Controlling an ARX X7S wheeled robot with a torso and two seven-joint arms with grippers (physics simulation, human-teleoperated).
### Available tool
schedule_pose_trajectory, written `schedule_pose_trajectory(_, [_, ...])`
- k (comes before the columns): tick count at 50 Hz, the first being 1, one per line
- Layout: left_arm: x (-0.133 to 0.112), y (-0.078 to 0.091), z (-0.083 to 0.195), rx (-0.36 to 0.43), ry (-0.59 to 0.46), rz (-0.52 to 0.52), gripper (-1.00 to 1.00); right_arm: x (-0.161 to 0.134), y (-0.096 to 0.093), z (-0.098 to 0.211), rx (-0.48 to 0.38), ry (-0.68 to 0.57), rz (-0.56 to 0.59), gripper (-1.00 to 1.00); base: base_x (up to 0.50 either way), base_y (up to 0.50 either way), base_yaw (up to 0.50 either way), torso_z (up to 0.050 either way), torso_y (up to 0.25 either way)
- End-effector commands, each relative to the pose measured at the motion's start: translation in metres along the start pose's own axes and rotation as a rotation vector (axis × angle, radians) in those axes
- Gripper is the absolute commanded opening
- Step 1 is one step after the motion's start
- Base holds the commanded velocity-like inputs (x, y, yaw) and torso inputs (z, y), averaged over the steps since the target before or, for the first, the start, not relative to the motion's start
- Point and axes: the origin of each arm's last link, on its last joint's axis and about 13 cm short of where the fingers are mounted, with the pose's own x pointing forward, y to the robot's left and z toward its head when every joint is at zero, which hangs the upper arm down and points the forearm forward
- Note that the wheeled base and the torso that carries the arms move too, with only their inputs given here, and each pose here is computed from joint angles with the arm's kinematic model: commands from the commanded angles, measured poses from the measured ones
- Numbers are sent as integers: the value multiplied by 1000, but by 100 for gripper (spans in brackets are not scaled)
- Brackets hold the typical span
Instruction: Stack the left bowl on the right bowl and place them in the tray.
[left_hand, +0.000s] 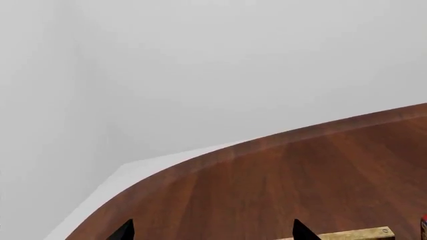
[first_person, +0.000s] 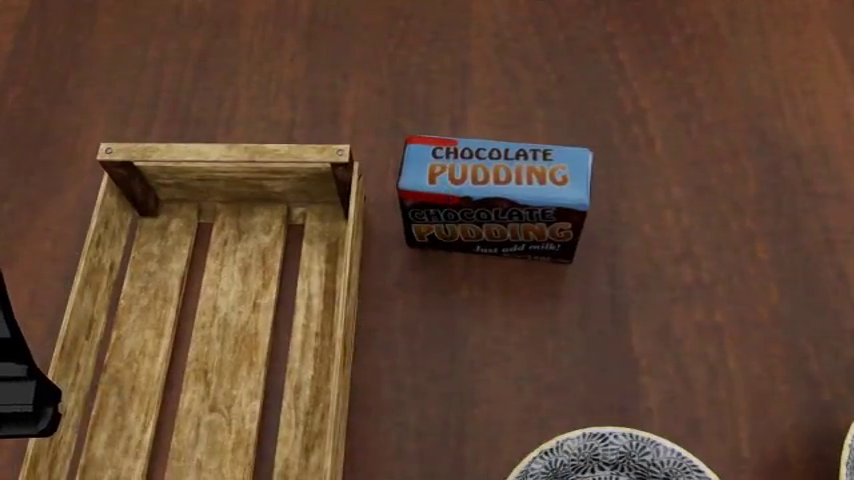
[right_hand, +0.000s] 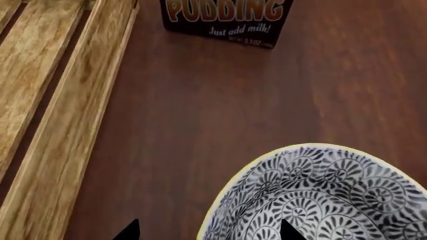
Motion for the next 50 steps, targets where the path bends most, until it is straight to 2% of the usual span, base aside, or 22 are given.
schedule_pose_trajectory(1, [0, 0, 0, 3, 0, 3, 100, 8, 1, -7, 7, 26, 6, 100, 0, 0, 0, 0, 0])
schedule_pose_trajectory(17, [0, -2, 2, 8, 4, -7, 100, 21, -5, -24, 18, 50, 10, 100, 0, 0, 0, 0, 0])
schedule_pose_trajectory(50, [-1, -2, -2, 9, 6, -6, 100, 17, 4, -28, 31, 89, 23, 100, 0, 0, 0, 0, 0])
